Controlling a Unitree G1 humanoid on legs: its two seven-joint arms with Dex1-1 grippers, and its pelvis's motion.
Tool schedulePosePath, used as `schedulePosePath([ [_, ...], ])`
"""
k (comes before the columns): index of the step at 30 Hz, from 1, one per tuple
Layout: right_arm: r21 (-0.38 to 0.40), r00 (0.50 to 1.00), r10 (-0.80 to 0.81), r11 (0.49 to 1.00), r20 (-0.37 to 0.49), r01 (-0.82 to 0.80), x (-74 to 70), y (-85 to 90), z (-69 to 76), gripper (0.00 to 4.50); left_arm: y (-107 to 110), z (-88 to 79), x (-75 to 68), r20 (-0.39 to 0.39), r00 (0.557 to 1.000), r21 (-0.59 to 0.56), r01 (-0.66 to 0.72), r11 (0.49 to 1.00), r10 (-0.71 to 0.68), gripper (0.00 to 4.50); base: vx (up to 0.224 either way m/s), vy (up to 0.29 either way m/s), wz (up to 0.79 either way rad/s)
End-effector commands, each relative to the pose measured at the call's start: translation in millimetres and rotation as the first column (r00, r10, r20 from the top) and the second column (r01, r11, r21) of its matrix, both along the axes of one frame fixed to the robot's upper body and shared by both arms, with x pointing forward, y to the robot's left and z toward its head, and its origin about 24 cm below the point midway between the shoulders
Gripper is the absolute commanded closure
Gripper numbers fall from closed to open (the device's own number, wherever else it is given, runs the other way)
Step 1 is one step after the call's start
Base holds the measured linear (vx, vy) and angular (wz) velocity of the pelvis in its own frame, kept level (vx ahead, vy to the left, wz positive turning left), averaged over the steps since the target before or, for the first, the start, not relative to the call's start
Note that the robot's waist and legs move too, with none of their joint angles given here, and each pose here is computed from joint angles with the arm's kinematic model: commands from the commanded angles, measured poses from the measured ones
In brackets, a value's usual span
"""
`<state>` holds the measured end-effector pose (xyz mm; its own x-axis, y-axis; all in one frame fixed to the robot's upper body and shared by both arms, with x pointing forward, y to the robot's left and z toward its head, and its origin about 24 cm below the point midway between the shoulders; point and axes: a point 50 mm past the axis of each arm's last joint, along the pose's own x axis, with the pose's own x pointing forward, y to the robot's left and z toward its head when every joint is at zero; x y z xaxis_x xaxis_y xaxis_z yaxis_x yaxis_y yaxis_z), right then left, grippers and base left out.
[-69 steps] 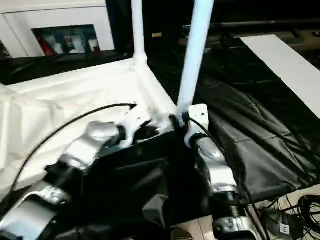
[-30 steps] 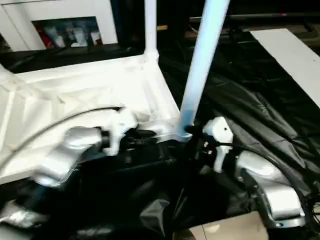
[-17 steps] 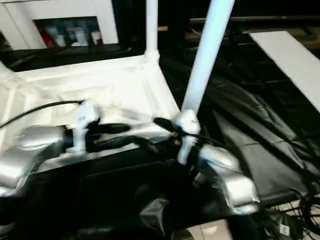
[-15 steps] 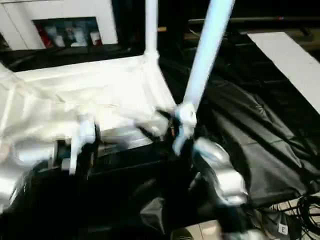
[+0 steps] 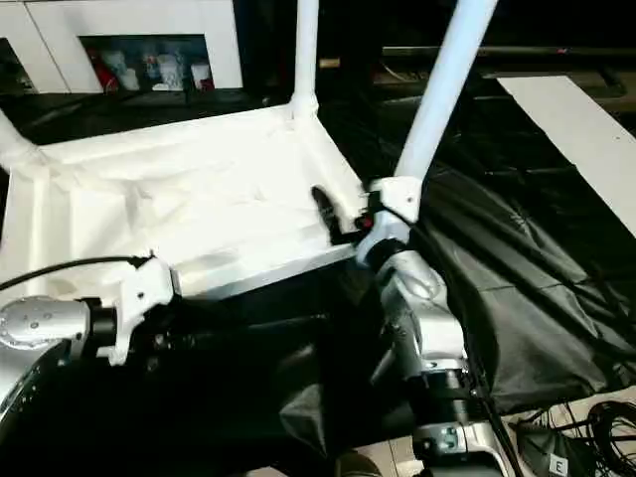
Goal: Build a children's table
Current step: Rotate leg to tighten
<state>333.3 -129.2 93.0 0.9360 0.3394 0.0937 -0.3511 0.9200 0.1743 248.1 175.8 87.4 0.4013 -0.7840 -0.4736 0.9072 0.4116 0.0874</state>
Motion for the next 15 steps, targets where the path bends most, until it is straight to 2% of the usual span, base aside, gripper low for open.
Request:
schedulePosePath([
  [1,-0.011,0.995,-0.098,0.995,0.001,0.098,3.3,-20.4,-0.6,0.08,3.7,3.1,4.3,0.040,0.999,0.011,-0.029,1.000,0.029,2.20,0.000,0.000,0.00],
  [5,-0.036,0.986,-0.165,0.986,0.006,0.165,5.4,-33.4,-1.6,0.08,5.2,3.6,5.0,0.048,0.998,0.012,-0.038,0.999,0.037,2.20,0.000,0.000,0.00],
  [7,-0.052,0.973,-0.229,0.972,0.010,0.229,8.2,-50.6,-1.3,0.08,6.3,3.8,4.6,0.049,0.998,0.013,-0.034,0.999,0.034,2.20,0.000,0.000,0.00],
  [9,-0.061,0.967,-0.253,0.965,0.015,0.253,9.5,-58.7,-0.4,0.08,6.2,3.7,4.2,0.049,0.998,0.012,-0.031,0.999,0.030,2.20,0.000,0.000,0.00],
  [11,-0.084,0.950,-0.311,0.946,0.033,0.312,12.7,-76.7,3.3,0.08,4.8,2.7,2.6,0.044,0.999,0.010,-0.012,1.000,0.012,2.20,0.000,0.000,0.00],
  [13,-0.089,0.945,-0.324,0.941,0.040,0.327,13.3,-80.7,4.5,0.08,4.6,2.4,2.3,0.044,0.999,0.010,-0.010,1.000,0.010,2.20,0.000,0.000,0.00],
  [15,-0.106,0.916,-0.398,0.910,0.054,0.402,15.2,-100.0,8.6,0.08,3.5,0.7,-1.9,0.026,0.999,0.004,0.019,1.000,-0.019,2.20,0.000,0.000,0.00],
])
